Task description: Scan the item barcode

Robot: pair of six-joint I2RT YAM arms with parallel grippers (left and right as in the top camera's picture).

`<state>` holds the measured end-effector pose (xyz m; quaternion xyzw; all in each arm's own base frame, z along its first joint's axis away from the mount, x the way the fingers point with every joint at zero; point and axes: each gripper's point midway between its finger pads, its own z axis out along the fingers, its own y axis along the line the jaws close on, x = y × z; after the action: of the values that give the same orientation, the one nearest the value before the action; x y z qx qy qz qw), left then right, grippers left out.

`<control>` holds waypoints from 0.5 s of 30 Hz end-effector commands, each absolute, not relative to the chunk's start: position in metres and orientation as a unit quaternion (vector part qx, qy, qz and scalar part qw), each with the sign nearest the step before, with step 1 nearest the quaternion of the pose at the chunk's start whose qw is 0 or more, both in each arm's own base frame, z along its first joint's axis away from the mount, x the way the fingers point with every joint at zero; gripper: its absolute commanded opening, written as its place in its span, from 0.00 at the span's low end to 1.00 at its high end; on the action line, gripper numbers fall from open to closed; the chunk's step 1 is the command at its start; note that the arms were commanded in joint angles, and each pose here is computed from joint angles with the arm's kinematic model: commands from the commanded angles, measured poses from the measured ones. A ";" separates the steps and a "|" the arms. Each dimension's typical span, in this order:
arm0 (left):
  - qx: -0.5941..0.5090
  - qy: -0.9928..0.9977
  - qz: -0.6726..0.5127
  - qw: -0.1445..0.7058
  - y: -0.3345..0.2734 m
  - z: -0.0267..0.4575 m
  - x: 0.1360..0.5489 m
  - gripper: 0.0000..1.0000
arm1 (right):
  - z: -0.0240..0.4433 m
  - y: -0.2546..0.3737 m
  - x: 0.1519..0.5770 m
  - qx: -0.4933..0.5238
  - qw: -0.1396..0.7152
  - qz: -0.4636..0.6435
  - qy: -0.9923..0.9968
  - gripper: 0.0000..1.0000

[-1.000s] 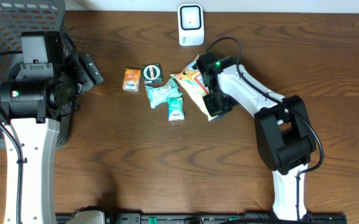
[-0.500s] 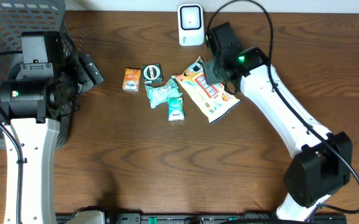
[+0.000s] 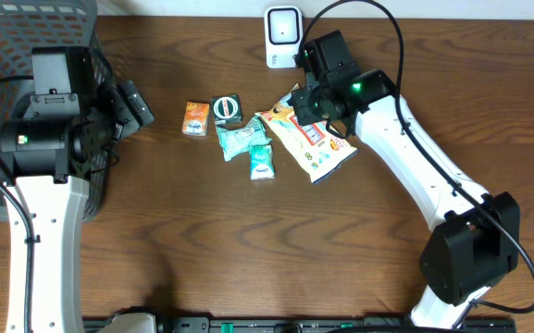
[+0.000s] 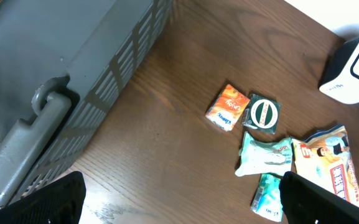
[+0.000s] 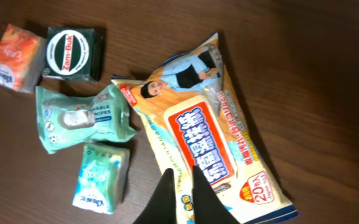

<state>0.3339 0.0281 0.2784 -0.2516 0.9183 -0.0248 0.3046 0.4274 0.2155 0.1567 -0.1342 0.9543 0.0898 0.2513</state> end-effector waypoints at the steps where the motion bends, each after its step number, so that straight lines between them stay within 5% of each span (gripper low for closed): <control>1: -0.259 0.916 -0.023 0.307 0.031 0.280 0.332 0.98 | 0.151 0.224 0.423 -0.139 0.241 0.102 0.955 0.01; 15: -0.259 0.916 -0.023 0.307 0.031 0.280 0.332 0.98 | 0.147 0.240 0.471 -0.167 0.324 0.097 0.926 0.01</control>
<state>0.3340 0.0280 0.2784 -0.2516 0.9183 -0.0250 0.3046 0.4698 0.2379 0.1765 -0.1532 0.9186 0.1156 0.3454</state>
